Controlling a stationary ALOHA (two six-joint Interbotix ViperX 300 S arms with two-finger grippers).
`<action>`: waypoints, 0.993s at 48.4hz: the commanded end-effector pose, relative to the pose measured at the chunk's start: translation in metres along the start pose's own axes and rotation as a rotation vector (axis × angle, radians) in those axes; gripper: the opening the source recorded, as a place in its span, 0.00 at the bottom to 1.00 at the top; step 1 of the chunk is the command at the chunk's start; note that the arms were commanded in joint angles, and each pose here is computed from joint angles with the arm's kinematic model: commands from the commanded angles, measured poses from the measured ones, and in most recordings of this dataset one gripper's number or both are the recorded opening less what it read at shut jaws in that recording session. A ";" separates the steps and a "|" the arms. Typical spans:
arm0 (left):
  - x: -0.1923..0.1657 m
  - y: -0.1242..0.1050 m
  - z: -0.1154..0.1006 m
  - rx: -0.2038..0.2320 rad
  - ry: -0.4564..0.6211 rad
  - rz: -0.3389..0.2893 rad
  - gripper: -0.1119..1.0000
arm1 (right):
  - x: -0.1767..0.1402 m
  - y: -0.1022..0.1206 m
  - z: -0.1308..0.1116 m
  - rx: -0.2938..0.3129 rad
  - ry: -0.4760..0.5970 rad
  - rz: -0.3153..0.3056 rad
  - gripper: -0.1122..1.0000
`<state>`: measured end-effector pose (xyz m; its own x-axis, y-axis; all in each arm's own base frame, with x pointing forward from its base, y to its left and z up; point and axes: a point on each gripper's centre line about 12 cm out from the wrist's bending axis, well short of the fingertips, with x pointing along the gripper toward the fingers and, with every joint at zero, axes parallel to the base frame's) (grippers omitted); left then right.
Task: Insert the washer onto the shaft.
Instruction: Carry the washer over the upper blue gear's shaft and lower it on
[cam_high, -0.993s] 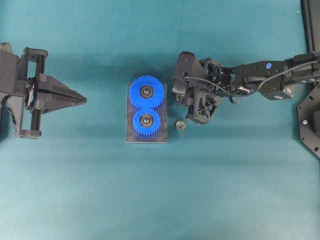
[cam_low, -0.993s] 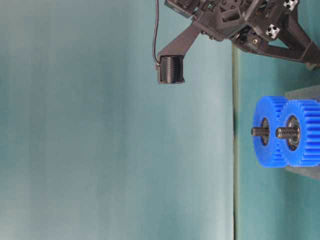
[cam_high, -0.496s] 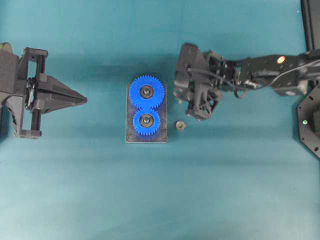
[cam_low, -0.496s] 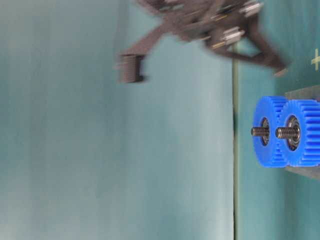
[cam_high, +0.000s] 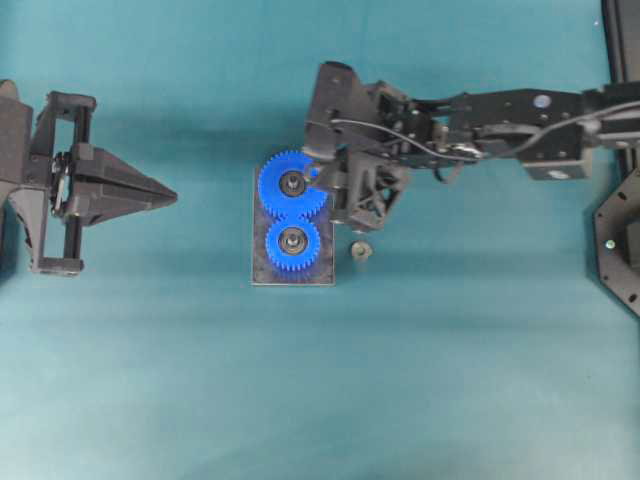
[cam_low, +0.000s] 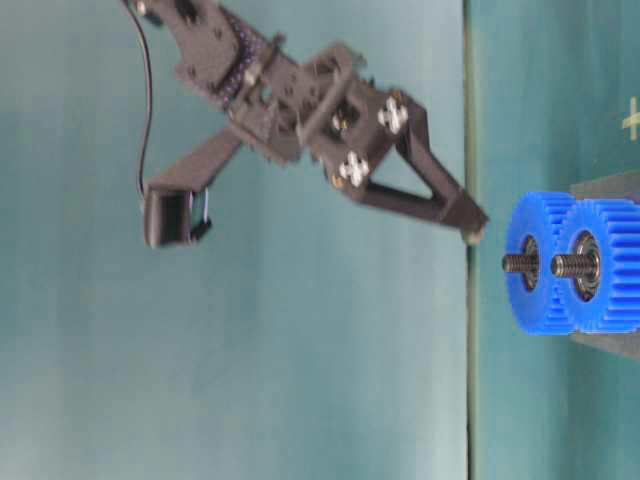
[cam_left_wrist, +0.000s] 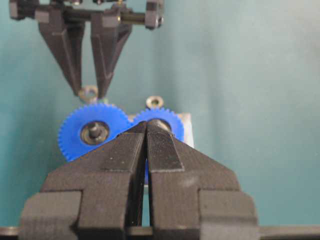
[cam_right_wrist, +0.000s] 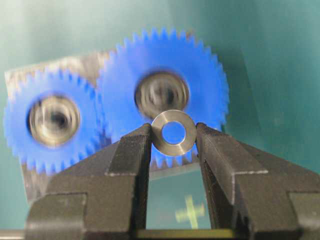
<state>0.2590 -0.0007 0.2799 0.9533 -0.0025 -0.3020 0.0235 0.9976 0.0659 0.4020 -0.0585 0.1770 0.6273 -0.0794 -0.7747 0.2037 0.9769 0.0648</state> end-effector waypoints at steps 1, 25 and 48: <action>-0.001 0.001 0.011 0.003 -0.034 0.002 0.10 | -0.003 0.007 0.016 -0.020 -0.040 0.013 0.38; -0.001 -0.001 0.010 0.005 -0.034 -0.004 0.10 | 0.009 0.009 0.018 -0.027 -0.028 0.014 0.38; -0.002 -0.003 0.010 0.002 -0.036 -0.009 0.10 | 0.014 0.007 0.019 -0.022 -0.021 0.010 0.38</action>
<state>0.2584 -0.0035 0.2802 0.9541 -0.0128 -0.2991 0.0335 0.9974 0.0645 0.4207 -0.0548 0.1637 0.6130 -0.0677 -0.7871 0.1864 0.9806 0.0608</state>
